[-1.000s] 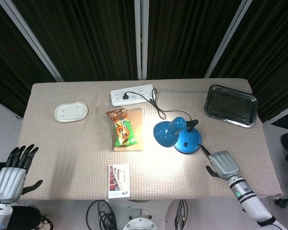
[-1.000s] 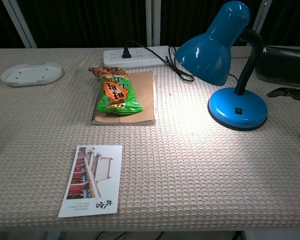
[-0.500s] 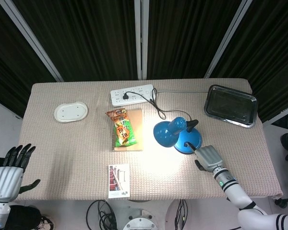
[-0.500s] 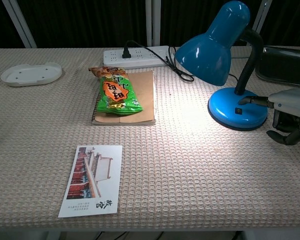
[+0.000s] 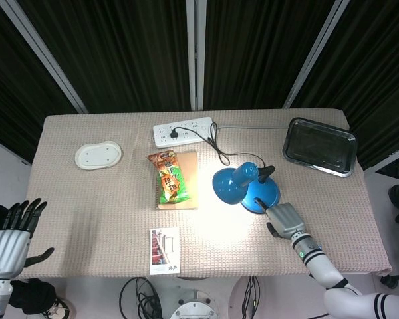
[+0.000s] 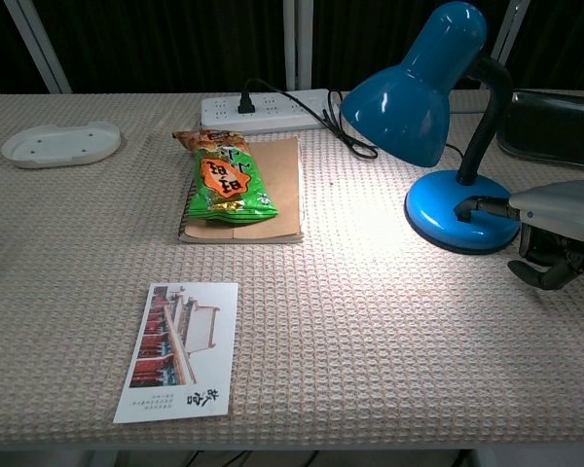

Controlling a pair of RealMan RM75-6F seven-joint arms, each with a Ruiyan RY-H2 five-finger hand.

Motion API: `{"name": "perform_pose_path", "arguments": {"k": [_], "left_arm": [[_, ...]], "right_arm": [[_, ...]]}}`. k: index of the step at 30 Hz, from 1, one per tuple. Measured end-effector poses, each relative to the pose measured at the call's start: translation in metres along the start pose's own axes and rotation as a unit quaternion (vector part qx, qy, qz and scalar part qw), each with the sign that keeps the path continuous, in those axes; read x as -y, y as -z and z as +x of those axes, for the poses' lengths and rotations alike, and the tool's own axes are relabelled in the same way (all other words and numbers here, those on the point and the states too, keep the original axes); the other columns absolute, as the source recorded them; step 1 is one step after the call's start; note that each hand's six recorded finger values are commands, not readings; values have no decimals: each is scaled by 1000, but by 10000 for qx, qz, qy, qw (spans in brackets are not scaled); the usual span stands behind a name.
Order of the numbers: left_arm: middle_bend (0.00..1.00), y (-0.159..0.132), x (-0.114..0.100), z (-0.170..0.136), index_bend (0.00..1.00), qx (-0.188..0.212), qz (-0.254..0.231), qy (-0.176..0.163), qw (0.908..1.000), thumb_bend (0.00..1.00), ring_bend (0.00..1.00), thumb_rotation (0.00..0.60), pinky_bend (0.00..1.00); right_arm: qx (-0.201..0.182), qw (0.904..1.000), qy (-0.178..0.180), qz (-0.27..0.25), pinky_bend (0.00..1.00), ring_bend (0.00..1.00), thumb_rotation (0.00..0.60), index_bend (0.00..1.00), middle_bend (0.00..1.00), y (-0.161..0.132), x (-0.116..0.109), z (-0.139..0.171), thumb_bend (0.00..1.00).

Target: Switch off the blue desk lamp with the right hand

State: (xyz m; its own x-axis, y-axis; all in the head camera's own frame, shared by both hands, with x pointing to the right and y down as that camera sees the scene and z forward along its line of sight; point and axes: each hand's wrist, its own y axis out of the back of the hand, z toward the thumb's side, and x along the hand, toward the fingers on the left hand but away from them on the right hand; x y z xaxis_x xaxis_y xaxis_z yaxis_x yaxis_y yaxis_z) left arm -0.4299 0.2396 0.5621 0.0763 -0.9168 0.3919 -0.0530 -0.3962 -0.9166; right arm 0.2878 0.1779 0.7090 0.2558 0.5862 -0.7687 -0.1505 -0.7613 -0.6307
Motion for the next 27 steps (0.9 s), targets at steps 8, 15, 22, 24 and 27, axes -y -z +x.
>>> {"name": "perform_pose_path", "arguments": {"k": [8, 15, 22, 24, 27], "left_arm": [[0, 0, 1, 0, 0, 0, -8, 15, 10000, 1, 0, 600, 0], [0, 1, 0, 0, 0, -16, -1, 0, 10000, 1, 0, 600, 0], [0, 2, 0, 0, 0, -37, 1, 8, 10000, 1, 0, 600, 0], [0, 2, -1, -1, 0, -45, -2, 8, 10000, 1, 0, 600, 0], [0, 3, -1, -1, 0, -48, -17, 7, 10000, 1, 0, 600, 0]], "right_arm": [[67, 10000, -6, 10, 671, 725, 600, 0, 911, 3, 2, 2, 512], [126, 9999, -78, 46, 671, 725, 600, 0, 911, 4, 5, -2, 519], [168, 9995, -265, 50, 671, 725, 600, 0, 912, 6, 13, -8, 529], [167, 9993, -316, 66, 671, 725, 600, 0, 914, 6, 15, -9, 530], [169, 9992, -349, 64, 671, 725, 600, 0, 914, 5, 17, -10, 530]]}}
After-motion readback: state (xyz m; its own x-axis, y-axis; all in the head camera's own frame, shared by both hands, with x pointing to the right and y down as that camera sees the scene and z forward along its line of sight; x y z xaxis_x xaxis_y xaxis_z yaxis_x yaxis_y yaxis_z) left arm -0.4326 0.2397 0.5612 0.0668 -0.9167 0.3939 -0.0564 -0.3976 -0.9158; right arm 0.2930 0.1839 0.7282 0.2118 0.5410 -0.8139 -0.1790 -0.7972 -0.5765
